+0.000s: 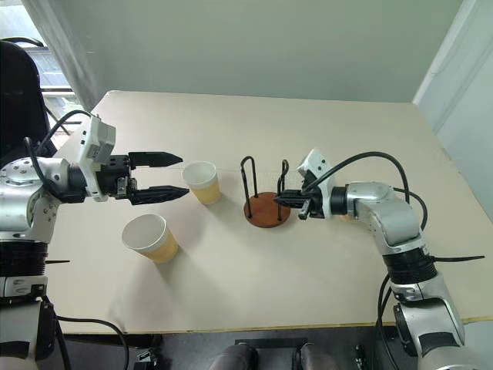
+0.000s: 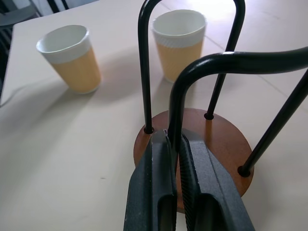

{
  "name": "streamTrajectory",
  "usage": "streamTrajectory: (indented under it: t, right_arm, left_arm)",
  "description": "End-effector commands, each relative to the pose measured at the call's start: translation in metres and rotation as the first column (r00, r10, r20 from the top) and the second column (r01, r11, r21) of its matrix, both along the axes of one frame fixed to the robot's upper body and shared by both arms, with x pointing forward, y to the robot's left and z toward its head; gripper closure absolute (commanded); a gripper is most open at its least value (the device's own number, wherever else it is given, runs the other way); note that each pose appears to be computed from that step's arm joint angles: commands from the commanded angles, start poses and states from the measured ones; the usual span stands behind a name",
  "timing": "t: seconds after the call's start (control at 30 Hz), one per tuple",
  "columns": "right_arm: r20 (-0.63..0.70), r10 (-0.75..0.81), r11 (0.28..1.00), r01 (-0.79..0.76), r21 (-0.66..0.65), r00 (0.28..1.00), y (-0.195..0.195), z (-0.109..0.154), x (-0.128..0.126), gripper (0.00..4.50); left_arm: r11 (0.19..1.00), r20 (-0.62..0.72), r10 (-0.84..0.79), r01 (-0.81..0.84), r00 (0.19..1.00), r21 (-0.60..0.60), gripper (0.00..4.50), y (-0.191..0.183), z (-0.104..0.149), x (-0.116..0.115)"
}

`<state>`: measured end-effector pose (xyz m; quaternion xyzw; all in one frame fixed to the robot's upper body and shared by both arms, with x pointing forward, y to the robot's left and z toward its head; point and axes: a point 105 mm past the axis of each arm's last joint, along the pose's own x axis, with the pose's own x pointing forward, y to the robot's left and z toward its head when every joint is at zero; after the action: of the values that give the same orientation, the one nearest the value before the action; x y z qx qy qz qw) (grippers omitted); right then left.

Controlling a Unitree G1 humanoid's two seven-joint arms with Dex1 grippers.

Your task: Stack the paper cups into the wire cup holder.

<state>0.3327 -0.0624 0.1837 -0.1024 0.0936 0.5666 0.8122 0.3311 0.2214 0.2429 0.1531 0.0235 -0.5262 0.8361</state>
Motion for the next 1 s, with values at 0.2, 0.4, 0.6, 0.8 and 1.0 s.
streamTrajectory:
  t: [0.2, 0.4, 0.6, 0.8, 1.0]
  right_arm:
    - [0.019, 0.069, 0.998, -0.069, 0.002, 0.997, 0.006, 0.003, -0.016, 4.44]
    - [0.021, 0.060, 0.998, -0.060, -0.016, 0.998, 0.008, -0.005, -0.014, 4.44]
    - [0.016, 0.057, 0.998, -0.057, -0.039, 0.998, 0.006, -0.013, -0.011, 4.44]
    - [0.015, 0.057, 0.996, -0.056, -0.070, 0.998, 0.002, -0.019, -0.009, 3.94]
    - [0.018, 0.044, 0.995, -0.042, -0.088, 0.999, -0.004, -0.022, -0.007, 2.74]
  left_arm:
    - [1.000, 0.040, 0.001, -0.002, 0.999, 0.020, 0.00, 0.002, 0.014, -0.003]
    - [1.000, 0.042, 0.003, -0.004, 0.999, 0.022, 0.00, 0.001, 0.016, -0.003]
    - [1.000, 0.045, 0.007, -0.007, 0.999, 0.019, 0.00, 0.001, 0.017, -0.002]
    - [1.000, 0.048, 0.009, -0.010, 0.999, 0.016, 0.00, 0.000, 0.018, -0.001]
    - [1.000, 0.048, 0.007, -0.007, 0.999, 0.011, 0.00, -0.001, 0.019, -0.001]
